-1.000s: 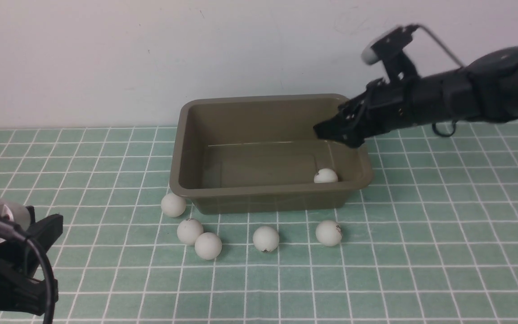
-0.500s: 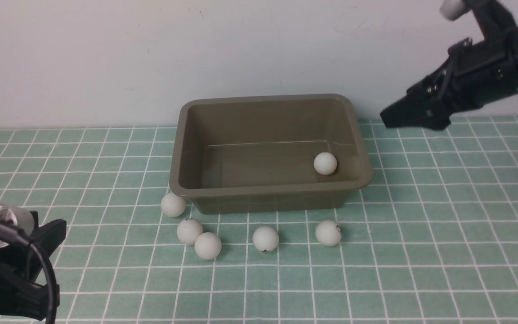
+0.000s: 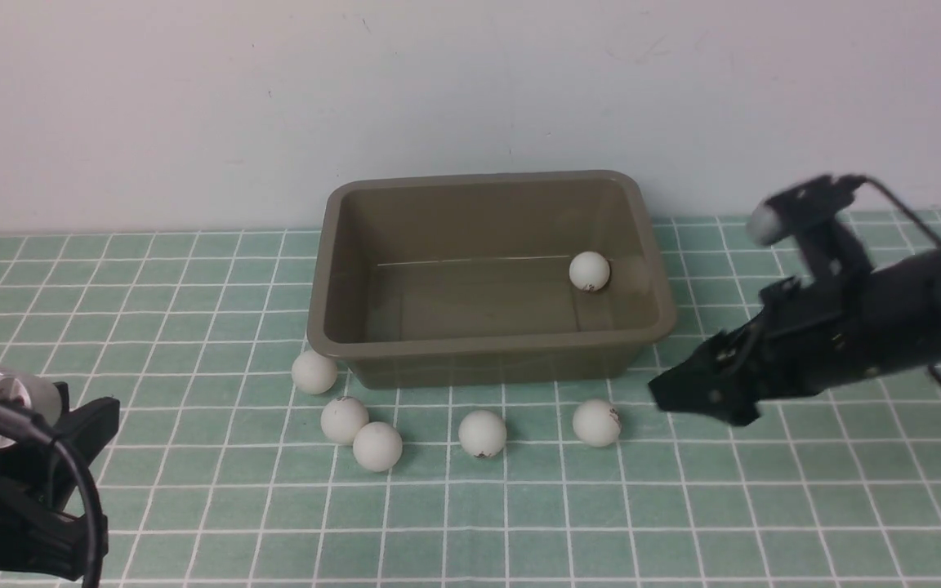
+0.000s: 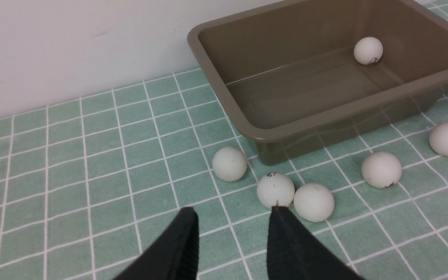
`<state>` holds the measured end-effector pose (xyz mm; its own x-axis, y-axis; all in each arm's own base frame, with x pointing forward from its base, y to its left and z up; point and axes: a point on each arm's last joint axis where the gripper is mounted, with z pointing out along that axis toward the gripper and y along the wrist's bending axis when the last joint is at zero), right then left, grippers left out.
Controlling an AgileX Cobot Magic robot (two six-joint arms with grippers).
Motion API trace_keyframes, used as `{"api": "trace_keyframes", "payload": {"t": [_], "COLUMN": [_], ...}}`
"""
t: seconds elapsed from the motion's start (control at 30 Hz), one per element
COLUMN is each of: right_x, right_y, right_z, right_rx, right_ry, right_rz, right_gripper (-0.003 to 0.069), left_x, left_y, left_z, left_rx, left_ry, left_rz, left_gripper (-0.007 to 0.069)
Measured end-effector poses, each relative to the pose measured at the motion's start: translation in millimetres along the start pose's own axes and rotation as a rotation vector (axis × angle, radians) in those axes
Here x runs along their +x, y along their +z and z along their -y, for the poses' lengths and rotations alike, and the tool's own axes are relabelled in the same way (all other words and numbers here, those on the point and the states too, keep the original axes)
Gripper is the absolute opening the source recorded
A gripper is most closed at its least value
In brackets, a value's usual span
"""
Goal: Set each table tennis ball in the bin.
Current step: Use the right arm to clamp the table tennis ball closest to it
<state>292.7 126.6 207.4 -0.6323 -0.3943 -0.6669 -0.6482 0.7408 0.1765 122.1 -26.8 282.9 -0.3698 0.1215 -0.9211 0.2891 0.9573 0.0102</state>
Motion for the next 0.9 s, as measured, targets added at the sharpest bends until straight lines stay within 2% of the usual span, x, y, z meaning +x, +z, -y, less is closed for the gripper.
{"api": "trace_keyframes", "payload": {"t": [0.23,0.5,0.73,0.9], "right_x": [7.4,13.2,13.0,13.0], "right_y": [55.4,72.8,72.8,72.9], "right_z": [-23.6,-22.2,-22.2,-22.5], "right_rx": [0.120,0.217,0.218,0.214], "right_ry": [-0.023,0.014,0.041,0.060], "right_rz": [-0.017,-0.009,-0.004,-0.002], "right_gripper": [0.0547,0.0547,0.0545,0.0512], "left_x": [0.2,2.2,2.3,2.3], "left_y": [0.0,0.0,0.0,0.0], "left_z": [0.2,1.6,1.7,1.7], "left_rx": [0.002,0.017,0.018,0.018], "left_ry": [0.000,0.000,0.000,0.000], "left_rz": [-0.002,-0.024,-0.025,-0.025], "left_gripper": [0.0230,0.0230,0.0230,0.0230]}}
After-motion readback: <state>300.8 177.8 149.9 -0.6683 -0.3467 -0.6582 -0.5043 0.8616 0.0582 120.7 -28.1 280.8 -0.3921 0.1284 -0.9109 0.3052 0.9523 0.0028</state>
